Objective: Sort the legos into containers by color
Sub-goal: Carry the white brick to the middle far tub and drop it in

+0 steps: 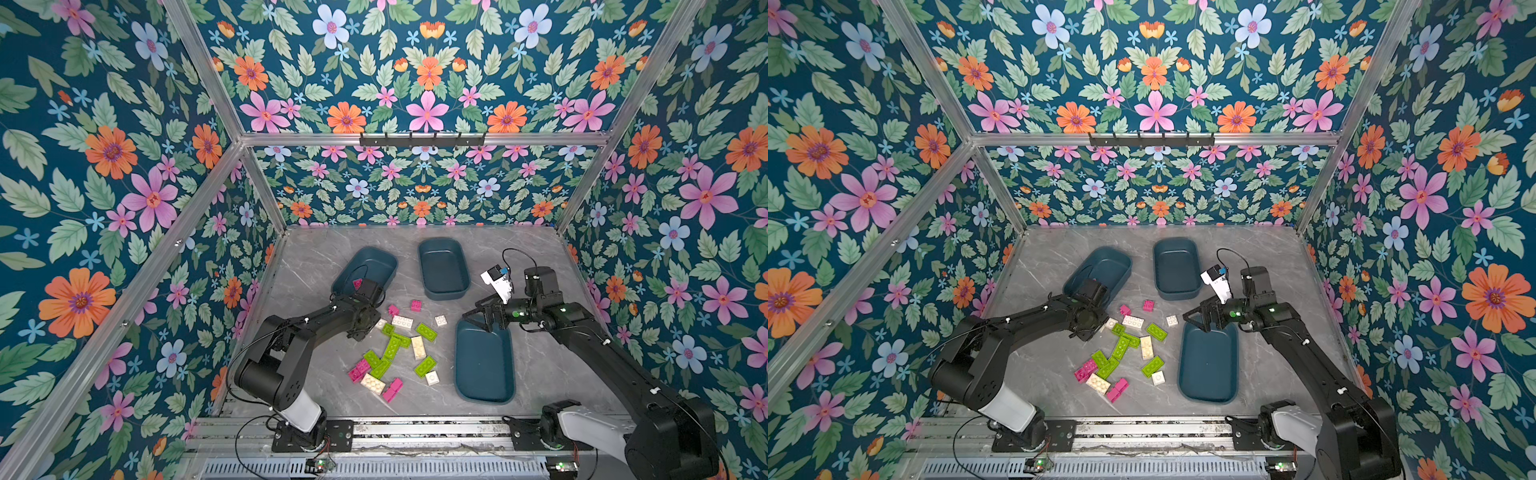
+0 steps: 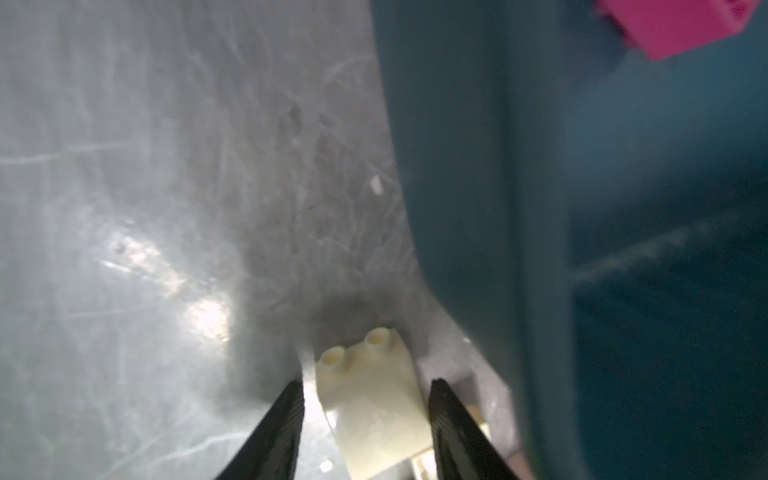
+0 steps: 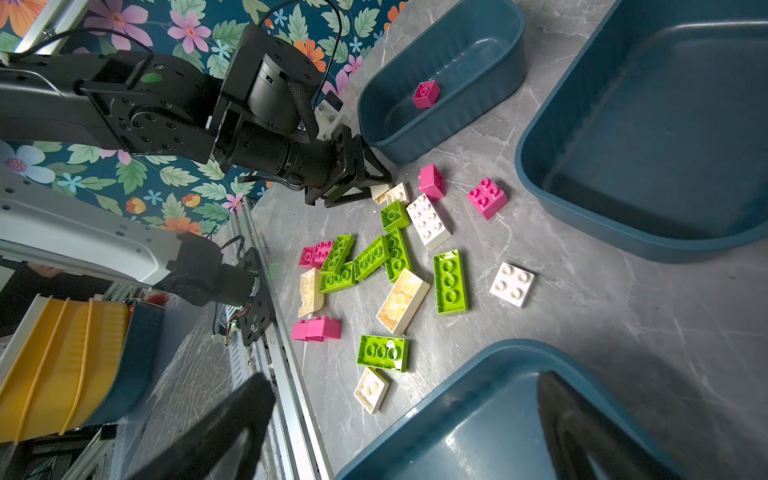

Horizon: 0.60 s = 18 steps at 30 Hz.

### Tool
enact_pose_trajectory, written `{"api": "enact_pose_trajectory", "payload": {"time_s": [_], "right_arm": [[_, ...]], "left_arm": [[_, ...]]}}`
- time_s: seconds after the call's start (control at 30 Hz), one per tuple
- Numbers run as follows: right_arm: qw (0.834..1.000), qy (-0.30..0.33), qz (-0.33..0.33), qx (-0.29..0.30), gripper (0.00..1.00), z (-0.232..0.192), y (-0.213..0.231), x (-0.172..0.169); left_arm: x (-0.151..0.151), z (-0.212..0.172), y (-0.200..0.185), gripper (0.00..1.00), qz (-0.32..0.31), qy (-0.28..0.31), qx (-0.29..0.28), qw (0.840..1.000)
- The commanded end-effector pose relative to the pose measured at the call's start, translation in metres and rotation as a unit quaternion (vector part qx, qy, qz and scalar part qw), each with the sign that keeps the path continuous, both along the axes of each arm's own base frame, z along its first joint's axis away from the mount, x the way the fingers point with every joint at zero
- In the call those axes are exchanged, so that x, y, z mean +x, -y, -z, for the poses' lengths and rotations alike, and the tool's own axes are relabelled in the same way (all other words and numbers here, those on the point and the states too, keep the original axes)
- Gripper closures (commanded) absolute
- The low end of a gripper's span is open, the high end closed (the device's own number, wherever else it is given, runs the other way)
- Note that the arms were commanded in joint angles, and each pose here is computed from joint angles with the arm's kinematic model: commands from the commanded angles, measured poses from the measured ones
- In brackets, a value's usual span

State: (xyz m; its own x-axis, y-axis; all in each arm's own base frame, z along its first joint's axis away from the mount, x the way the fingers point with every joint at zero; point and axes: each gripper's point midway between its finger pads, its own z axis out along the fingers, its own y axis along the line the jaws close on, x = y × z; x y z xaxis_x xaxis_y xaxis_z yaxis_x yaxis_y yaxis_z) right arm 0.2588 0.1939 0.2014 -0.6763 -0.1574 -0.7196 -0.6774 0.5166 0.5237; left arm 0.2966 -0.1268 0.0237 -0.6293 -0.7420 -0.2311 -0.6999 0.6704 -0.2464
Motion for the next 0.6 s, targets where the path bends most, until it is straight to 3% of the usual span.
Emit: {"api": "enact_pose_trajectory", "payload": {"time_s": [0.0, 0.2, 0.57], "right_arm": [[1.0, 0.002, -0.002, 0.004, 0.01, -0.002, -0.001, -0.002], [1.0, -0.001, 0.002, 0.008, 0.01, 0.001, 0.0, -0.006], [1.0, 0.001, 0.01, 0.004, 0.01, 0.002, 0.003, -0.009]], "left_arm": [[-0.025, 0.004, -0.017, 0.5, 0.007, -0.044, 0.036, 0.998], [-0.037, 0.002, -0.027, 0.5, 0.021, -0.049, 0.047, 0.997], [-0.023, 0.006, -0.04, 0.49, 0.09, -0.061, 0.086, 0.99]]}}
